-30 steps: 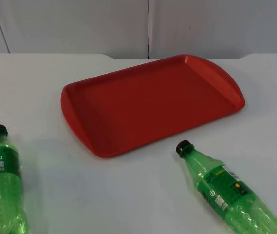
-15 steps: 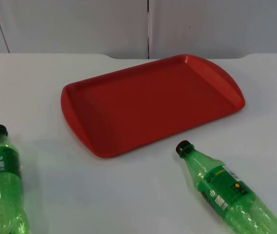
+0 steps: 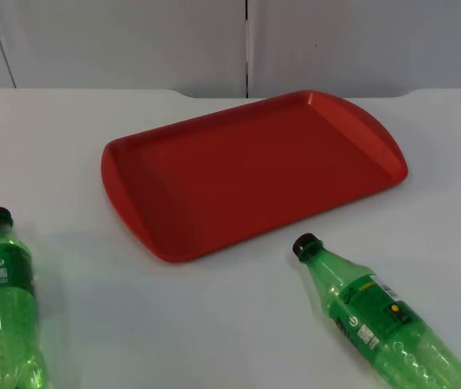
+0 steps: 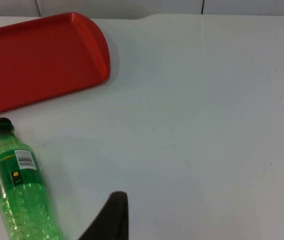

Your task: Place the bottle upright on the tray.

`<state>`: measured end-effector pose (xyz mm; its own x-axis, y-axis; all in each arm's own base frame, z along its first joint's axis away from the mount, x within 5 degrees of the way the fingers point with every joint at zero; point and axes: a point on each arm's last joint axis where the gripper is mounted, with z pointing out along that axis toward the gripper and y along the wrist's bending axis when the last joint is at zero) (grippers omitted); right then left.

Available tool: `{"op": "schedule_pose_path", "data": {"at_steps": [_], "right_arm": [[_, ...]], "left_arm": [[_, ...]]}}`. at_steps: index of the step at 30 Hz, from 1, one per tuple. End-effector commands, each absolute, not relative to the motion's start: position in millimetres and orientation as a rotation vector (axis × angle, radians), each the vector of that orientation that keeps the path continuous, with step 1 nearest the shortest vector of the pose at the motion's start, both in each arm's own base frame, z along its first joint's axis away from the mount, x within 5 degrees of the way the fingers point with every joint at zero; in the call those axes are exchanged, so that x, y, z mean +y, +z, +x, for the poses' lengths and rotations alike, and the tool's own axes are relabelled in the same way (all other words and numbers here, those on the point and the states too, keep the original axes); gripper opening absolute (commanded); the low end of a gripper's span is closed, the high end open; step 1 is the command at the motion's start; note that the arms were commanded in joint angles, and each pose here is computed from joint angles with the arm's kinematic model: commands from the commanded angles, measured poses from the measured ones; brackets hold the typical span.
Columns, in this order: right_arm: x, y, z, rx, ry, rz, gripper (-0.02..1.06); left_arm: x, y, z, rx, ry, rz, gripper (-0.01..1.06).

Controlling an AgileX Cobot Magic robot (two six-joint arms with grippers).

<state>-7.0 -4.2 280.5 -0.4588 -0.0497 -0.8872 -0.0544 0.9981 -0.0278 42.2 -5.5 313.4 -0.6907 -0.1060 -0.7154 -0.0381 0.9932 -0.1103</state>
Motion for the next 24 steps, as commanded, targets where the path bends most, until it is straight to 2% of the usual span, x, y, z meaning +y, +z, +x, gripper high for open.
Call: {"op": "schedule_pose_path", "data": {"at_steps": [1,14,24], "right_arm": [[-4,281,-7,2.042,0.006,-0.068,1.01],[-4,281,-7,2.042,0.006,-0.068,1.01],[-4,281,-7,2.042,0.006,-0.068,1.01]], "left_arm": [[-7,313,50,2.367,-0.135,-0.098,1.05],[-5,298,100,2.553,-0.137,-0.093,1.05],[-7,278,141,2.664,-0.208,-0.089,1.05]]}}
